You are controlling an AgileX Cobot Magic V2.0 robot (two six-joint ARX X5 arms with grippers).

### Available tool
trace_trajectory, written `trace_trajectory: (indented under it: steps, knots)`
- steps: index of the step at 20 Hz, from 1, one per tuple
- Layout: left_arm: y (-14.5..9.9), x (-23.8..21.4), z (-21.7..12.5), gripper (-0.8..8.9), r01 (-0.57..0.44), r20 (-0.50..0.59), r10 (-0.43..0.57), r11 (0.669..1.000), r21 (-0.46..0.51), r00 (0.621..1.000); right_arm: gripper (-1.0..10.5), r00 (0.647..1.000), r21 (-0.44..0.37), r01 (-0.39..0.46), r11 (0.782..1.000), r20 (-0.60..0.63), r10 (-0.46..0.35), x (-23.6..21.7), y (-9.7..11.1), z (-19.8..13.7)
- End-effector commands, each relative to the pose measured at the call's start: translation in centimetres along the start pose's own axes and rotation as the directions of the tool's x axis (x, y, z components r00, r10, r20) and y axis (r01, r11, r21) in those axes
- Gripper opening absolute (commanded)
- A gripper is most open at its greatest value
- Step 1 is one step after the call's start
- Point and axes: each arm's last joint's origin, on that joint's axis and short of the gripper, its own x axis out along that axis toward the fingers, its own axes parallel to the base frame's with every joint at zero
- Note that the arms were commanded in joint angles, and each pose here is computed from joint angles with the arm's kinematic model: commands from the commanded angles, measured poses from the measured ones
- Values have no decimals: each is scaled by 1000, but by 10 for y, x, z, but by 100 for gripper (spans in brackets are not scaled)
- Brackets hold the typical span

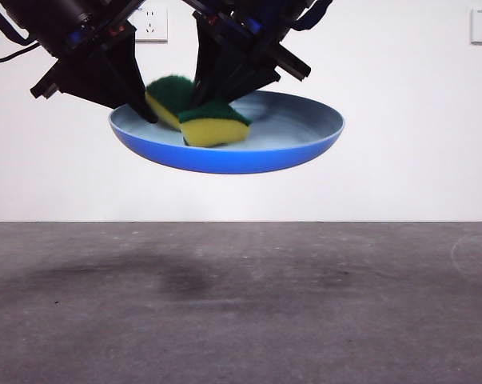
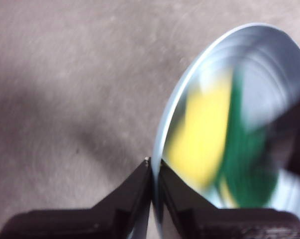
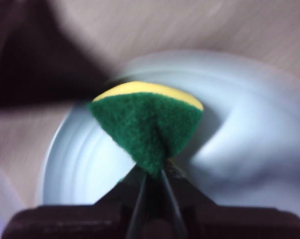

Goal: Pick up the plate,pick up the cloth,clean the plate with the cloth

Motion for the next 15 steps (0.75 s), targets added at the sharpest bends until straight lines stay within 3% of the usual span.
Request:
trace_trajectory:
  steps: [1,3,4,6,8,15]
  knots:
    - [1,1,1,-8,-36,17,35,999,9,999,-16,986,-10,9,1000,-166,-11,5,0,-17]
    - [3,1,1,-8,-113,25,112,994,13,993,-16,958,-29,103,994,-266,-107,2,-4,-27]
    - [5,0,1,-8,-163,32,162,986,26,986,-16,936,-57,199,978,-284,-207,1,-7,-29]
    - [9,3,2,-8,-281,43,279,959,40,959,-16,876,-114,391,913,-259,-407,-4,-12,-29]
    - [16,11,1,-8,-356,21,355,933,59,935,-16,868,-110,429,897,-225,-443,-14,-11,-26]
    - [48,51,-8,-8,-402,-94,405,915,42,910,-16,888,-58,436,898,-135,-440,-46,-7,-20]
